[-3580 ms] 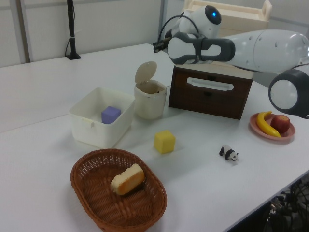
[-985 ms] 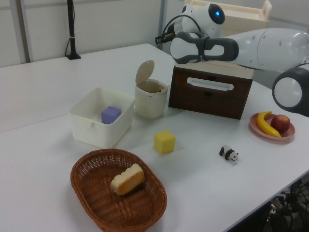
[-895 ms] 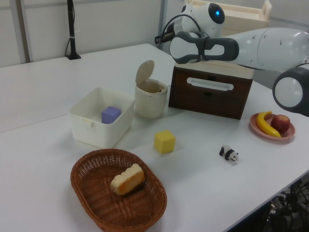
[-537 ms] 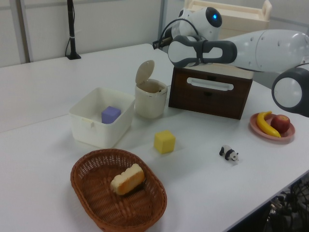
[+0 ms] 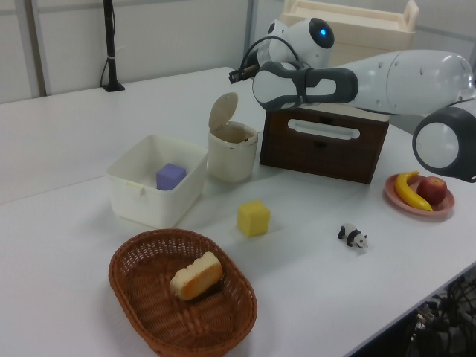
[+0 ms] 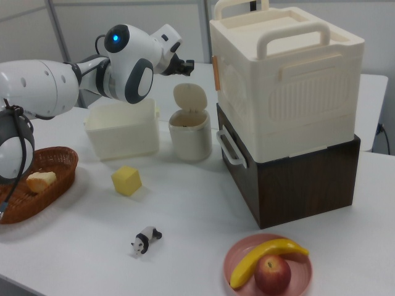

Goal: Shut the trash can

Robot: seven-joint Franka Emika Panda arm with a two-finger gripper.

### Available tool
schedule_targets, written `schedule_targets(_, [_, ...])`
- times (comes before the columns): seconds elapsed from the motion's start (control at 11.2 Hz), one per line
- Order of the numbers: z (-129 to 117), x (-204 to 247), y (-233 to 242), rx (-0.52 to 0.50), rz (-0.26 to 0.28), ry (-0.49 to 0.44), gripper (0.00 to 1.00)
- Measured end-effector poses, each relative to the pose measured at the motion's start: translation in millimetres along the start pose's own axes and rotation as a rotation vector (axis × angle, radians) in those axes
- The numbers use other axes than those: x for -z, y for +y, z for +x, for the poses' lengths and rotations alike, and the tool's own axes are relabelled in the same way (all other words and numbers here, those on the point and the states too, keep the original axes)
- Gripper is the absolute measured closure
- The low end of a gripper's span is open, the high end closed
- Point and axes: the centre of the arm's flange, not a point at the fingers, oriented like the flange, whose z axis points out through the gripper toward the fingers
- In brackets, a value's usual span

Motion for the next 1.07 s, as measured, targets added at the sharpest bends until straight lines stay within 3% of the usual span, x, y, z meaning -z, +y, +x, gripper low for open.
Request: schedule_targets(1.07, [-5.8,-14.5,-5.1,0.007,0.007,-0.008,0.99])
